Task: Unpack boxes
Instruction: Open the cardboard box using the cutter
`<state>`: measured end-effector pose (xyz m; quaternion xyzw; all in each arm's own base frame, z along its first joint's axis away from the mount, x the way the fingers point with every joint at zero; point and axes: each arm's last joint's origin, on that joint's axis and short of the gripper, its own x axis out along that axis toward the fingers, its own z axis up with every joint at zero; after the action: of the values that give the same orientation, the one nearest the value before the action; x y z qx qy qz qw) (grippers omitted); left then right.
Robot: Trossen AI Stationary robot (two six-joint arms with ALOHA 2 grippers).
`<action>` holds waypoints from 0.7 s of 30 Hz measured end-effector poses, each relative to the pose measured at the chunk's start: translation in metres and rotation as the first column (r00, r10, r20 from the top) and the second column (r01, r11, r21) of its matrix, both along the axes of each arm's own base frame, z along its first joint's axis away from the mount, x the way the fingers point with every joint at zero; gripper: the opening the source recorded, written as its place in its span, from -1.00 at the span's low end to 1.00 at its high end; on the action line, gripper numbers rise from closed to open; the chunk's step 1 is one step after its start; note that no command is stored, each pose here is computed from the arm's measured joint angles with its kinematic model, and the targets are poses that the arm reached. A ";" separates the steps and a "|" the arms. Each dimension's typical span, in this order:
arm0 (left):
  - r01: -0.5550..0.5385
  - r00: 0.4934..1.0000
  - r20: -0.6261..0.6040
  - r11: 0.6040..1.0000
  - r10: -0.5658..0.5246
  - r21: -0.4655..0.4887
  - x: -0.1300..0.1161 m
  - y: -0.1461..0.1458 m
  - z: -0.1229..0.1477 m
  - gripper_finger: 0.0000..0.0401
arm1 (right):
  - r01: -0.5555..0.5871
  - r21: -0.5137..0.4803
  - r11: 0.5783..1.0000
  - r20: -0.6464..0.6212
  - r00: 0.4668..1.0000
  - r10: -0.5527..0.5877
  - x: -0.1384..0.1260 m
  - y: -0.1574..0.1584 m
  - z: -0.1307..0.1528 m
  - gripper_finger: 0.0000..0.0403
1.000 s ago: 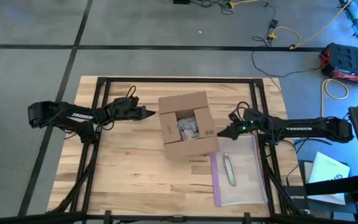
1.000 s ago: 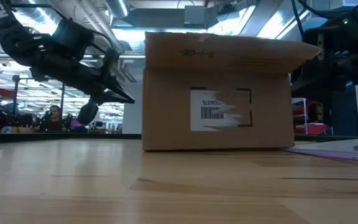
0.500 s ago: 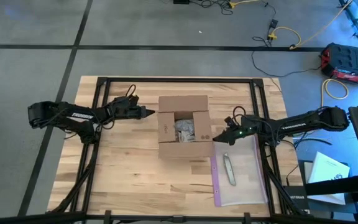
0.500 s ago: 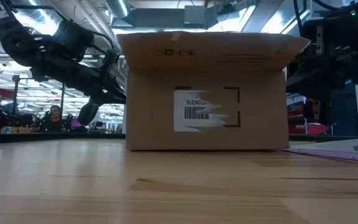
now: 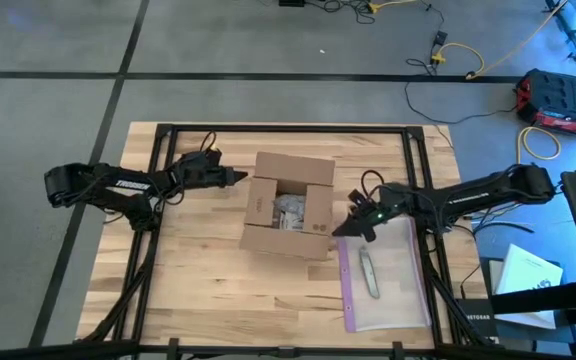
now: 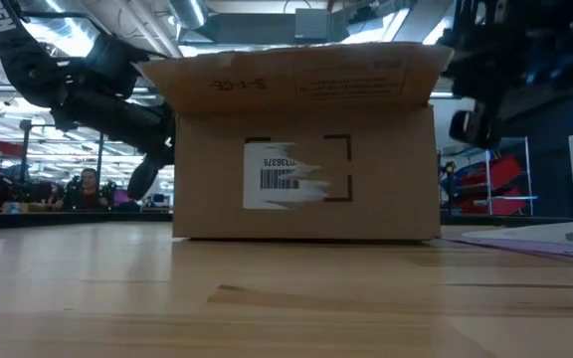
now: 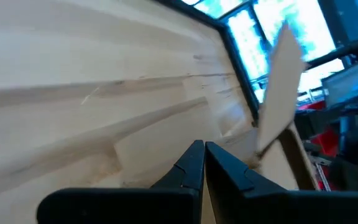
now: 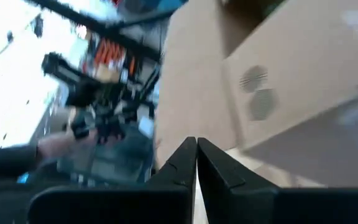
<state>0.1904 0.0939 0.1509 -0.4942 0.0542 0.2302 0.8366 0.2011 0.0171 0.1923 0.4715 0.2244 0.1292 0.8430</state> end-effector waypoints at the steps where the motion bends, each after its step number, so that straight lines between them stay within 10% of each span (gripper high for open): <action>1: 0.011 1.000 0.014 1.000 -0.011 0.022 0.001 0.000 0.002 -1.00 | -0.030 -0.018 0.999 -0.013 0.999 0.029 0.001 0.001 0.006 -1.00; 6: 0.029 0.984 0.170 0.990 -0.053 0.141 0.005 0.000 0.020 -1.00 | -0.094 -0.255 0.962 -0.094 0.993 0.072 0.013 0.000 0.053 -1.00; 12: 0.085 0.952 0.261 0.959 -0.158 0.271 0.006 -0.003 0.034 -0.88 | -0.040 -0.596 0.802 -0.062 0.998 0.004 0.031 -0.006 0.122 -0.86; 21: 0.148 0.938 0.244 0.919 -0.248 0.366 0.012 -0.016 0.037 0.06 | -0.154 -0.741 0.654 -0.201 0.980 0.003 0.073 -0.017 0.122 -0.13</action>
<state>0.2020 0.0777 0.1878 -0.3613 -0.0576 0.0758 0.9276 0.2739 0.0004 0.3146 0.0800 0.3540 0.0174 0.9317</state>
